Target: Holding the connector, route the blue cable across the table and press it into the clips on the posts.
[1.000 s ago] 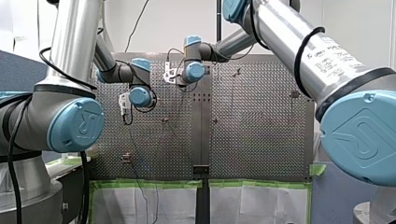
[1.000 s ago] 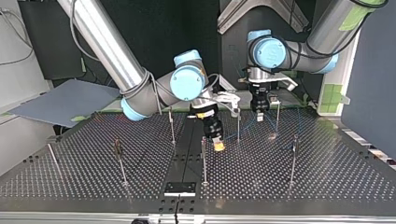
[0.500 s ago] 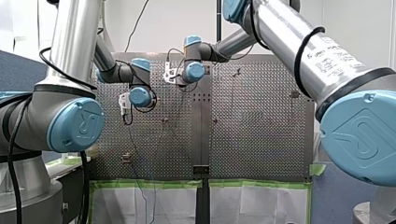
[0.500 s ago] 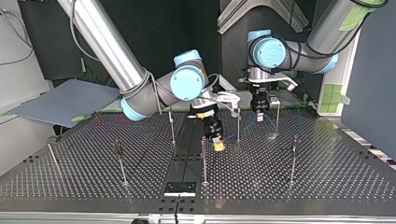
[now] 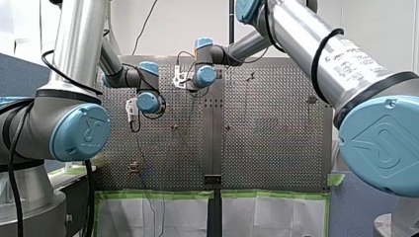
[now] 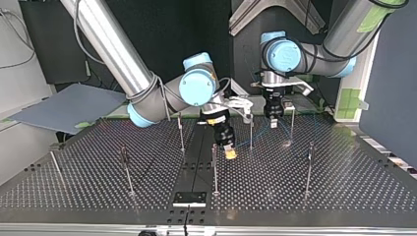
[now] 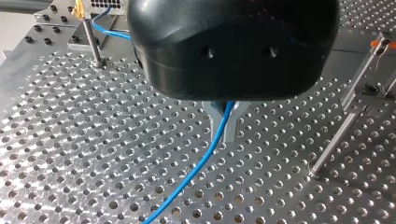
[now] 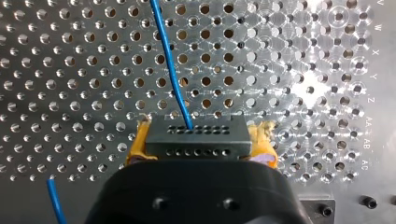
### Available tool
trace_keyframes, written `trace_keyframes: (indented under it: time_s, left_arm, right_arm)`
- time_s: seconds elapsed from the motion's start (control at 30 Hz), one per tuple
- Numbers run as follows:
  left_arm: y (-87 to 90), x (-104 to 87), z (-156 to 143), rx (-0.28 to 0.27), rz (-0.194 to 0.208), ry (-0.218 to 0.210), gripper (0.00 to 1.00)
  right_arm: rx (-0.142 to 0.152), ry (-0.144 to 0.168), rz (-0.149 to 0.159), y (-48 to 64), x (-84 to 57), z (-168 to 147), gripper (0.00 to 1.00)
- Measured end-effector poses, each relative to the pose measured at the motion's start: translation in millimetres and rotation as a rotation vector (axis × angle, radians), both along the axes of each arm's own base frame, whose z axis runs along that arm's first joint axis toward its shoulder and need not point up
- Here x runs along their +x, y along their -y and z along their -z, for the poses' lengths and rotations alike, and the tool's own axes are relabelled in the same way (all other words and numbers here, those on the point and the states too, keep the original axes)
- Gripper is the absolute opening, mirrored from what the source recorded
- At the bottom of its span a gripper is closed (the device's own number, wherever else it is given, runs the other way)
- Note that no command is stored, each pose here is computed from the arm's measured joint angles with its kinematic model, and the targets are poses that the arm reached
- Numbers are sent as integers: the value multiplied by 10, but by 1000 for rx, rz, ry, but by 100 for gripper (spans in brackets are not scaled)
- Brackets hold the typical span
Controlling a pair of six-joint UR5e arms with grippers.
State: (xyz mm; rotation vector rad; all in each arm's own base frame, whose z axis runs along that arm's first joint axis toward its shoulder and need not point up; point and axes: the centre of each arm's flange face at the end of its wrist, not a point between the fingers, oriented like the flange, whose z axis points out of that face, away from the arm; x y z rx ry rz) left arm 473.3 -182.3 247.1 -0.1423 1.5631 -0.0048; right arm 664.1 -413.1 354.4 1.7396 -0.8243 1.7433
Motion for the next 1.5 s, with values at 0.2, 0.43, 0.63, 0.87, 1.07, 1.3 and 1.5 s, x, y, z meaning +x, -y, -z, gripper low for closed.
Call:
trace_keyframes:
  time_s: [0.2, 0.43, 0.63, 0.87, 1.07, 1.3, 1.5]
  left_arm:
    - [0, 0, 0, 0, 0, 0, 0]
    - [0, 0, 0, 0, 0, 0, 0]
    - [0, 0, 0, 0, 0, 0, 0]
    - [0, 0, 0, 0, 0, 0, 5]
    - [0, 0, 0, 0, 0, 0, 20]
    - [0, 0, 0, 0, 0, 0, 30]
    - [0, 0, 0, 0, 0, 0, 30]
  right_arm:
    - [0, 0, 0, 0, 0, 0, 0]
    - [0, 0, 0, 0, 0, 0, 0]
    - [0, 0, 0, 0, 0, 0, 0]
    - [0, 0, 0, 0, 0, 0, 0]
    - [0, 0, 0, 0, 0, 0, 0]
    - [0, 0, 0, 0, 0, 0, 0]
    - [0, 0, 0, 0, 0, 0, 0]
